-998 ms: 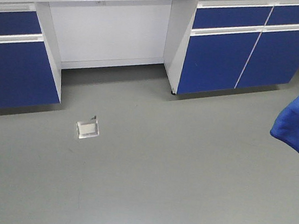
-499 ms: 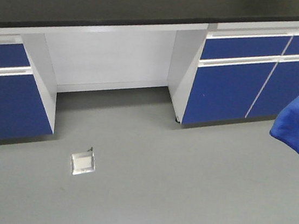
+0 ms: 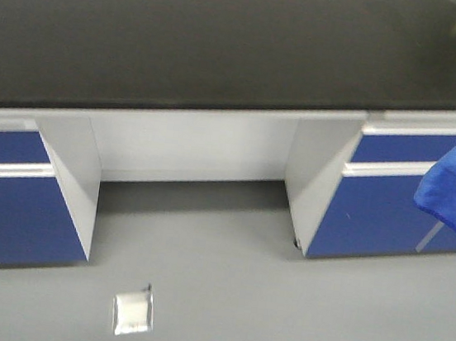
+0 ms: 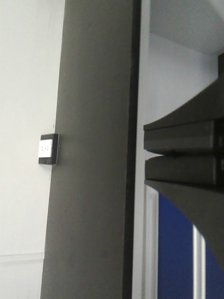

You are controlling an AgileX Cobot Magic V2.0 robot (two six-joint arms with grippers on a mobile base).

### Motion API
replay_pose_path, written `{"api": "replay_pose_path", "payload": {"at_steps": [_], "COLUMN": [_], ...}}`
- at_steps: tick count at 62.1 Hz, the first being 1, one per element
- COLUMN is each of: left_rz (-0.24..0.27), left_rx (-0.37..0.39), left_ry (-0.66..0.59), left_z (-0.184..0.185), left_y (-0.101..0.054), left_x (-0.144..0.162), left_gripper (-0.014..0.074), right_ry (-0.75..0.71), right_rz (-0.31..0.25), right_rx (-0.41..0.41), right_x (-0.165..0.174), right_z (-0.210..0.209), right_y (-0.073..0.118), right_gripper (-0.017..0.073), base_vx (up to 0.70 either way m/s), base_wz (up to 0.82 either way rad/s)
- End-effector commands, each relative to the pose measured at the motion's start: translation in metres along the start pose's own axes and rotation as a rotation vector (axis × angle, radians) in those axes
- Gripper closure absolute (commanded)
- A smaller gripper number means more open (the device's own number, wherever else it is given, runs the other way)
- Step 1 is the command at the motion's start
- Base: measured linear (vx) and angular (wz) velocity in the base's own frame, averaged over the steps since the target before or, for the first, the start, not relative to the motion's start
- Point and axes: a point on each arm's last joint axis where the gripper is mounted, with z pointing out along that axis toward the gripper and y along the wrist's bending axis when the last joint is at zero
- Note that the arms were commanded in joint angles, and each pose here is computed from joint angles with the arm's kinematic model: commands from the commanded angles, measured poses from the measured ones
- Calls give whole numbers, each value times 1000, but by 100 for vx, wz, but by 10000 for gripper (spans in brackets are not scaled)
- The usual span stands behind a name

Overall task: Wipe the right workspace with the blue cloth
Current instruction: 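Drive the base to the other bench holding the cloth in the right gripper, then lower the held blue cloth onto the bench top with the right gripper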

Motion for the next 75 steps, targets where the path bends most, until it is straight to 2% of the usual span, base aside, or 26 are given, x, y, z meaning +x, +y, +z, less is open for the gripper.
{"api": "replay_pose_path", "payload": {"at_steps": [1,36,75], "left_rz": [-9,-9,-9], "left_rx": [18,18,18], "left_ry": [-69,-69,-69], "left_z": [0,0,0], "left_y": [-1,-1,-1], "left_x": [2,2,2], "left_gripper": [599,599,599], "right_ry": [-107,-107,-107], "right_rz": [-5,-5,-5], "right_rx": [14,14,14], "right_x": [-16,-16,-16], "right_z": [-4,-4,-4], "right_y": [-2,-2,-2], "right_gripper": [559,559,559], "base_vx": [45,38,20], "base_wz": [20,14,12]}}
